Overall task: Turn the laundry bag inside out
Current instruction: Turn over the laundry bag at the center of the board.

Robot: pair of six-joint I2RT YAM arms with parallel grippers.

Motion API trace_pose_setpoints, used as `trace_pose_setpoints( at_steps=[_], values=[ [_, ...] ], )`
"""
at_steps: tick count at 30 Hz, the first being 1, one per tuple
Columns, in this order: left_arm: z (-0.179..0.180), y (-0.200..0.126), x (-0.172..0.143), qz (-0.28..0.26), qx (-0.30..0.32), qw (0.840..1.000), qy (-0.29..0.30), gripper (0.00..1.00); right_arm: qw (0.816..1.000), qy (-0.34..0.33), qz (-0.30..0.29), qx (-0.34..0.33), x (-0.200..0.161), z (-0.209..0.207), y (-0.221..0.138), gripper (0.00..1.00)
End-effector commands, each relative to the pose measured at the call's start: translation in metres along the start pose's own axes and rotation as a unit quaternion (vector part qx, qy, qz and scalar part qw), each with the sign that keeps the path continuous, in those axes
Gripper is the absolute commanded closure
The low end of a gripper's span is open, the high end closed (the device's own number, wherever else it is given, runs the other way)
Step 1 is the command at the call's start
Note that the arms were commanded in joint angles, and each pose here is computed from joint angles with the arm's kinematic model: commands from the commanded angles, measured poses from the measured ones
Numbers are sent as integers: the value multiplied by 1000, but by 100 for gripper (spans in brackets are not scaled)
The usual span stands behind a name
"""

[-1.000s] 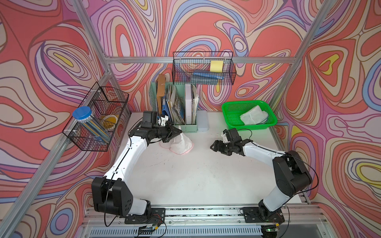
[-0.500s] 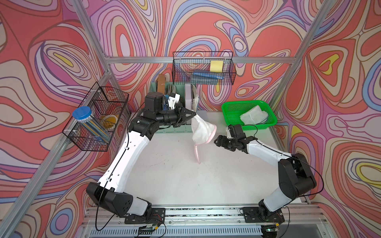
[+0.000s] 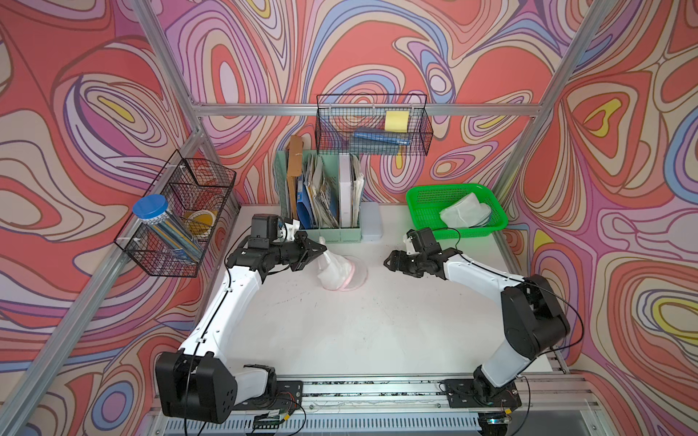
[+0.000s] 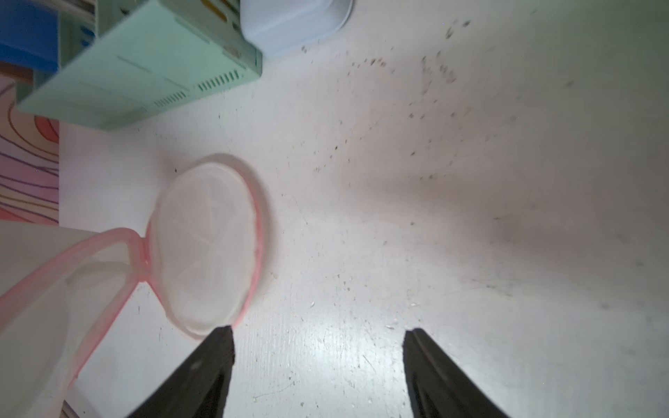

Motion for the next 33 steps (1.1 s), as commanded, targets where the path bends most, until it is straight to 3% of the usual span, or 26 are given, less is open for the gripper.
trace_pose_setpoints(
  at_steps=[1, 22, 24, 27, 29, 33],
  values=[
    [10, -1, -3, 9, 4, 999, 31, 100, 999, 0, 33, 16, -15, 12, 22, 29],
    [27, 1, -2, 6, 13, 1000, 11, 100, 985, -1, 68, 161, -21, 116, 109, 33],
    [27, 1, -2, 5, 14, 1000, 11, 100, 984, 0, 70, 164, -21, 120, 114, 39],
    [28, 0, -2, 3, 16, 1000, 9, 100, 985, 3, 77, 156, -24, 117, 123, 79],
    [28, -1, -2, 0, 20, 1000, 12, 100, 988, 2, 71, 137, -22, 110, 122, 98],
    [37, -9, 2, -17, 61, 998, 19, 100, 995, -10, 39, 94, -6, 93, 95, 100]
  ],
)
Point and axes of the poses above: each gripper's point midway between its finger pads, its own y axis out along the fingers, its own z axis along the line the jaws close on, x = y × z, the point moved 2 cm from there along -y, back along the fingers, and after that the axes turned 8 degrees about -y, right-handed, at the moved point
